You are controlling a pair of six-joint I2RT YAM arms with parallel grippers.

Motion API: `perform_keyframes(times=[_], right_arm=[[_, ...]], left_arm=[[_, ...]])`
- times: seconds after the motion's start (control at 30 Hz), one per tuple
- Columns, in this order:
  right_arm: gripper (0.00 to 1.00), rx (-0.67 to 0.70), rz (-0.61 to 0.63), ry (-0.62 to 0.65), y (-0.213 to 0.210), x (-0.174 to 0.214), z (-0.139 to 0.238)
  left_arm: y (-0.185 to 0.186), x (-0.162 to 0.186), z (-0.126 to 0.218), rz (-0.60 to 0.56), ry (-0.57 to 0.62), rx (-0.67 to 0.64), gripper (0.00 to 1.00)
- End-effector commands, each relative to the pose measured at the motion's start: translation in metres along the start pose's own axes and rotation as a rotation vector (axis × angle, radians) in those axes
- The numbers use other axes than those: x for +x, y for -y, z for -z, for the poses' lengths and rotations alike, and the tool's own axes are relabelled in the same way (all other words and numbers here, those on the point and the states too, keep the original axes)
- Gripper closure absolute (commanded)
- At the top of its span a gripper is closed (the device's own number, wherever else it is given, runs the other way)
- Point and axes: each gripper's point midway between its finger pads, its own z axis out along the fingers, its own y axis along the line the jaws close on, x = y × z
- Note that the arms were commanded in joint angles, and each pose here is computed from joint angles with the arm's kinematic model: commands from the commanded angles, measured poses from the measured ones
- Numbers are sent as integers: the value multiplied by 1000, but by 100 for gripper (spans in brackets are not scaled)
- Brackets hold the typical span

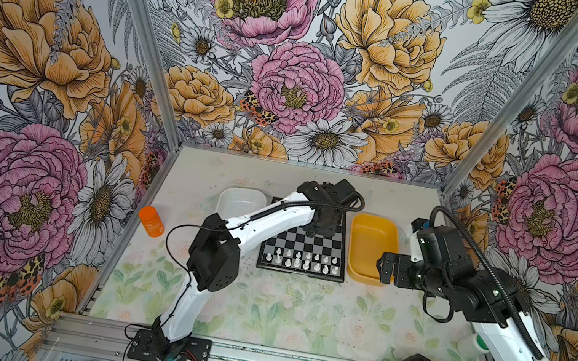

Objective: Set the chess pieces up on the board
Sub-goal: 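Open the left gripper and swing it to the white tray while the right arm returns, then lower the open left gripper around the last white pawn in the white tray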

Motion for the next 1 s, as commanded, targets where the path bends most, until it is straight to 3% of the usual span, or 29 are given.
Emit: perform_keyframes(times=[0.0,0.17,0.43,0.63,0.97], right_arm=[[0,-66,41,59,-18,-28,1],[0,-126,79,42,-42,-49,-19],[0,-190,115,22,-76,-85,-56],[0,-207,128,-4,-92,-105,-79],[0,-200,120,-15,-103,-126,-98]], left_arm=[[-58,2,13,86,34,-128,62],[-136,13,35,221,48,-207,60],[-221,67,19,377,-44,-290,55],[-244,74,-7,445,-73,-261,56],[-241,50,-48,438,-118,-186,59]])
